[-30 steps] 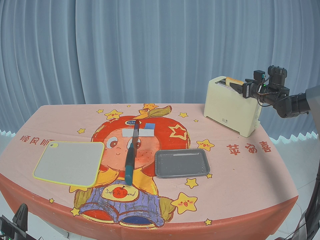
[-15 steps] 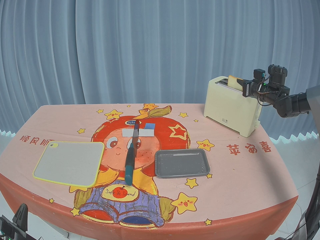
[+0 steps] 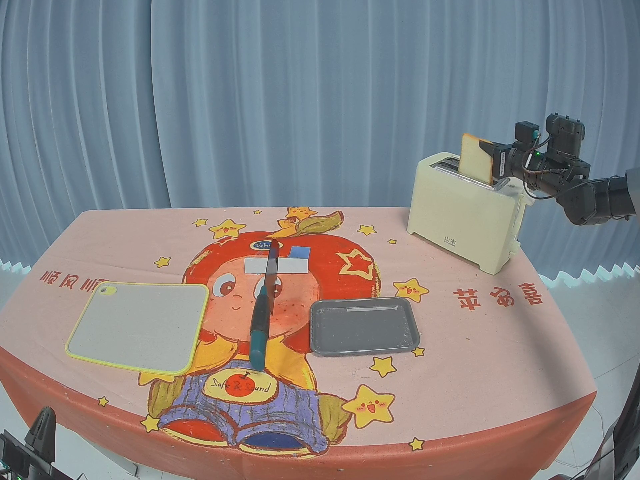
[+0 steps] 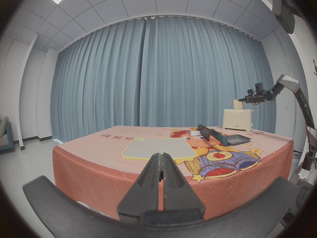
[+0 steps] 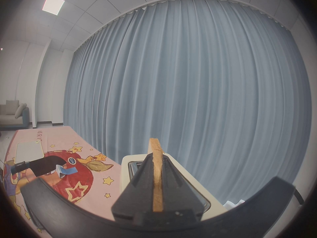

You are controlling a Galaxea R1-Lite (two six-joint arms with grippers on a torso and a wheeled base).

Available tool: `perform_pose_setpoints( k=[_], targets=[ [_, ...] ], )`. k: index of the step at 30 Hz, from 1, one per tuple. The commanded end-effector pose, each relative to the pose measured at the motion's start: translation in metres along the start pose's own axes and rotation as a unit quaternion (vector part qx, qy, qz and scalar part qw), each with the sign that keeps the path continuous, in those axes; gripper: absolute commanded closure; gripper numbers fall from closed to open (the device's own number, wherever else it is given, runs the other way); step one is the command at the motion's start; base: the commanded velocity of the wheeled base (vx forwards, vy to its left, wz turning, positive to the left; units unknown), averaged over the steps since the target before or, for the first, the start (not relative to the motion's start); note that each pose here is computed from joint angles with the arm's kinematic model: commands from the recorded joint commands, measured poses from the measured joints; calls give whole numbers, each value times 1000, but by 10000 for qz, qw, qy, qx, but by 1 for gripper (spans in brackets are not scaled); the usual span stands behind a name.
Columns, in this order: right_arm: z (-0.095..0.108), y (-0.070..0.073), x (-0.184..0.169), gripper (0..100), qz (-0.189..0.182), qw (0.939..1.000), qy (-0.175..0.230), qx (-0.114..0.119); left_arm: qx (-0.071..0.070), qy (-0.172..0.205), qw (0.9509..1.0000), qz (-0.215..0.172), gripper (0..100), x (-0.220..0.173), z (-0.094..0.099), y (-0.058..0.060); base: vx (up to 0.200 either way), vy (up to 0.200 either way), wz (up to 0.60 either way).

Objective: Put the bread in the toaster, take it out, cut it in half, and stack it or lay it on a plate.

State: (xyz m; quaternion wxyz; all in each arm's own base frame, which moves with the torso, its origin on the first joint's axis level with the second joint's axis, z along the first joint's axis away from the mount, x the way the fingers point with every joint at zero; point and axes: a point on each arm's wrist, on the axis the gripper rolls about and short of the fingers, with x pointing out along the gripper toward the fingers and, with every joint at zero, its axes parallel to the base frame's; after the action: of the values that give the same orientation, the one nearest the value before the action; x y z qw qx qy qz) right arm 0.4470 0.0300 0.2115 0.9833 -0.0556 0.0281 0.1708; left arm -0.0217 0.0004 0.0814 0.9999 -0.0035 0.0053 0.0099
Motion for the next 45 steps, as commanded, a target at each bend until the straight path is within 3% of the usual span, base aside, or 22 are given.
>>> perform_pose_setpoints(
  k=[1,7,17,32,40,45],
  targets=[
    [15,2,-8,100,-7,9998,-166,-52,-2,93,10000,1,100,1,-5,0,0,0,0],
    [27,6,-17,100,18,9996,-279,-79,-2,93,10000,1,100,1,-5,0,0,0,0],
    [44,28,-49,100,156,9992,-353,-87,-2,93,10000,1,100,1,-5,0,0,0,0],
    [28,43,-95,100,184,9998,77,26,-2,93,10000,1,100,1,-5,0,0,0,0],
    [1,68,-135,100,433,9976,484,224,-2,93,10000,1,100,1,-5,0,0,0,0],
    [-8,80,-141,100,552,9973,228,429,-2,93,10000,1,100,1,-5,0,0,0,0]
  ],
)
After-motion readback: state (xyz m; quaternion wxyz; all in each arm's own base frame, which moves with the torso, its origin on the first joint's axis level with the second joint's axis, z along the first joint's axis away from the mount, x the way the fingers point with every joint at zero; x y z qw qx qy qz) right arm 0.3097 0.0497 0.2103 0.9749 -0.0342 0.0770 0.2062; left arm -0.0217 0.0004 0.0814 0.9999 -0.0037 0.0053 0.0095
